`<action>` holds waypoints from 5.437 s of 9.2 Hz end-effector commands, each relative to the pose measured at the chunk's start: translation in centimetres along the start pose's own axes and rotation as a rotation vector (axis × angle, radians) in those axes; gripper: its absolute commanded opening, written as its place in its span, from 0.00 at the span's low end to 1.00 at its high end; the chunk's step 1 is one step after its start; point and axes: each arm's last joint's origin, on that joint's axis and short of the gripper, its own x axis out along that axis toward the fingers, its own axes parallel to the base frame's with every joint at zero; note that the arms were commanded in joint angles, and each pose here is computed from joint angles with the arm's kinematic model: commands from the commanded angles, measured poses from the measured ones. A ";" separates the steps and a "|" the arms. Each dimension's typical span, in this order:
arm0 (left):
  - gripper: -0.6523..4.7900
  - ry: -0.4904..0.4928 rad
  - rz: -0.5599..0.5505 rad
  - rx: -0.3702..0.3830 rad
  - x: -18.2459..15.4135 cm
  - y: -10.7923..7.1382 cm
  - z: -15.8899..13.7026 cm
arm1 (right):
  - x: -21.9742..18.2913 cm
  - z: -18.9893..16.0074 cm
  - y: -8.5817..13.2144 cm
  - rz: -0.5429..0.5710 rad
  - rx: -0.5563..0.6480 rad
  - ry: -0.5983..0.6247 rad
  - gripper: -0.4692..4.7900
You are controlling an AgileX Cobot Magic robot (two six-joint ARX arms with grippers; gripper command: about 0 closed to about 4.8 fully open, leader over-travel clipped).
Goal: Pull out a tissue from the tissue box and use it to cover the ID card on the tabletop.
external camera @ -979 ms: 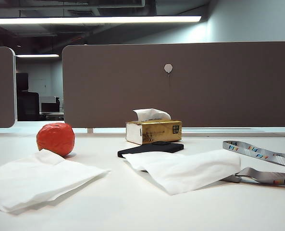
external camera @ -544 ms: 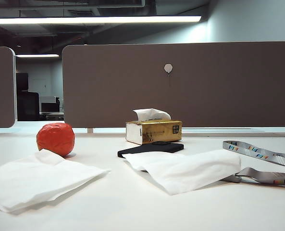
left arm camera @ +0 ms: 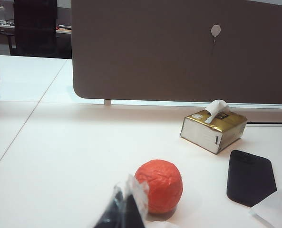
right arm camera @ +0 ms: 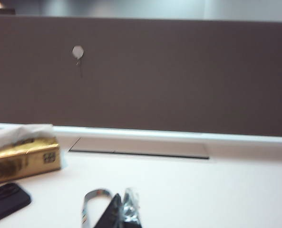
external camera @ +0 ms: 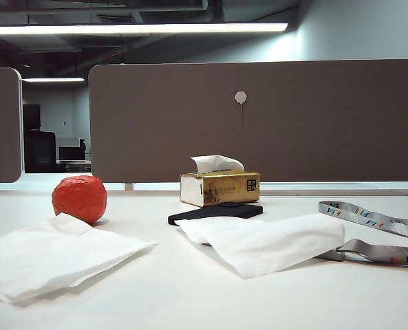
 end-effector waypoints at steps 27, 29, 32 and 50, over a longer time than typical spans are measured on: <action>0.11 0.016 0.085 0.000 0.0 0.2 -0.1 | 0.0 -0.5 0.5 0.119 0.007 0.043 0.08; 0.11 0.016 0.094 0.000 0.0 0.3 -0.1 | -0.1 -1.0 0.4 0.084 0.061 0.094 0.08; 0.11 0.016 0.094 0.000 0.0 0.3 -0.1 | -0.1 -1.3 0.3 0.059 0.108 0.129 0.08; 0.11 0.039 0.094 0.079 0.0 0.3 -0.3 | -0.1 -1.3 0.6 0.155 0.115 0.132 0.08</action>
